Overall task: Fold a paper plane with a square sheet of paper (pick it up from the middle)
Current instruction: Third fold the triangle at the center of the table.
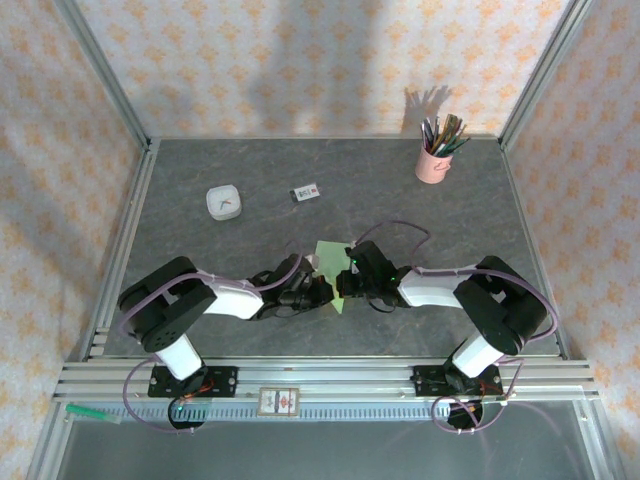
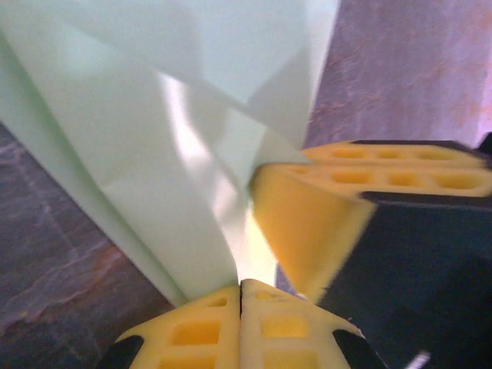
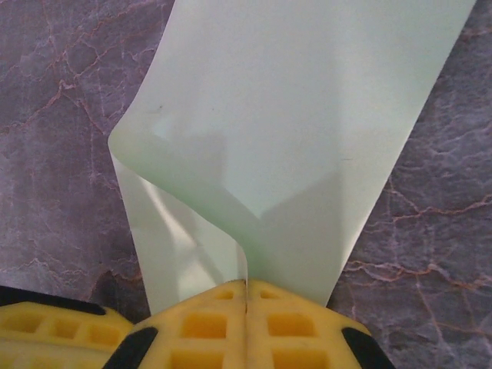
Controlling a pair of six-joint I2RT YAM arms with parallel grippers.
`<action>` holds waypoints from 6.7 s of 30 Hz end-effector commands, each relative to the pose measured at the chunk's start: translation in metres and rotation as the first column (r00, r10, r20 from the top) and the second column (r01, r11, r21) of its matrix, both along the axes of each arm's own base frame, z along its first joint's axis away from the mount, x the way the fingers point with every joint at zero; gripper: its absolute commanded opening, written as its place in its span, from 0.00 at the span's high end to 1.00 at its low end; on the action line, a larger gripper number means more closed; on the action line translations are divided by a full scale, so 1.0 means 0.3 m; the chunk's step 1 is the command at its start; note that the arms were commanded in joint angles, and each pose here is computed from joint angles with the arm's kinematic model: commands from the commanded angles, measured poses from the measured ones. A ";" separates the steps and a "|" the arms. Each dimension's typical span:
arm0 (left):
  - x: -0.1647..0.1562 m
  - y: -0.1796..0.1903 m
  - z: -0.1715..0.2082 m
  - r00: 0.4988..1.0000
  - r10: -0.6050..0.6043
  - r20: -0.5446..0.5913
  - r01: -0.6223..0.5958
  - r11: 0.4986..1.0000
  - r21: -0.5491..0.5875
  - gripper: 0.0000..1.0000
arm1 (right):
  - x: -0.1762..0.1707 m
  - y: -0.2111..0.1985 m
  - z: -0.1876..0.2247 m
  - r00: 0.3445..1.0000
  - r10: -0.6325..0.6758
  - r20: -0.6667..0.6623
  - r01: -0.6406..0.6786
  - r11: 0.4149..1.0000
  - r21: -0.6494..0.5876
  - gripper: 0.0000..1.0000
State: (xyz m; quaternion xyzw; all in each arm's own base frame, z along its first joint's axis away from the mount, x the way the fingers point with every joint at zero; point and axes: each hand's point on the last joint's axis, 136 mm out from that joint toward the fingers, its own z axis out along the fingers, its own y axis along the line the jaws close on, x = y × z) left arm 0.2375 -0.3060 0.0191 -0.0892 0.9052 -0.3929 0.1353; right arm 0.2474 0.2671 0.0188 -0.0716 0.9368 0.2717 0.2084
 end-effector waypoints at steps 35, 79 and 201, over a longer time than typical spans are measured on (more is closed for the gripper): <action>0.098 0.044 0.063 0.997 0.016 0.069 -0.017 1.000 0.017 0.95 | -0.061 -0.120 -0.109 0.996 -0.030 -0.086 0.015 0.986 -0.168 0.99; 0.013 0.118 -0.135 0.999 -0.011 -0.040 0.016 0.990 0.138 0.95 | -0.021 -0.083 -0.057 0.999 -0.004 -0.054 -0.005 0.988 -0.155 0.91; 0.047 0.129 -0.206 0.997 -0.061 -0.054 0.076 0.934 0.349 0.96 | -0.334 -0.106 -0.099 0.940 0.144 -0.308 -0.137 0.990 0.045 0.95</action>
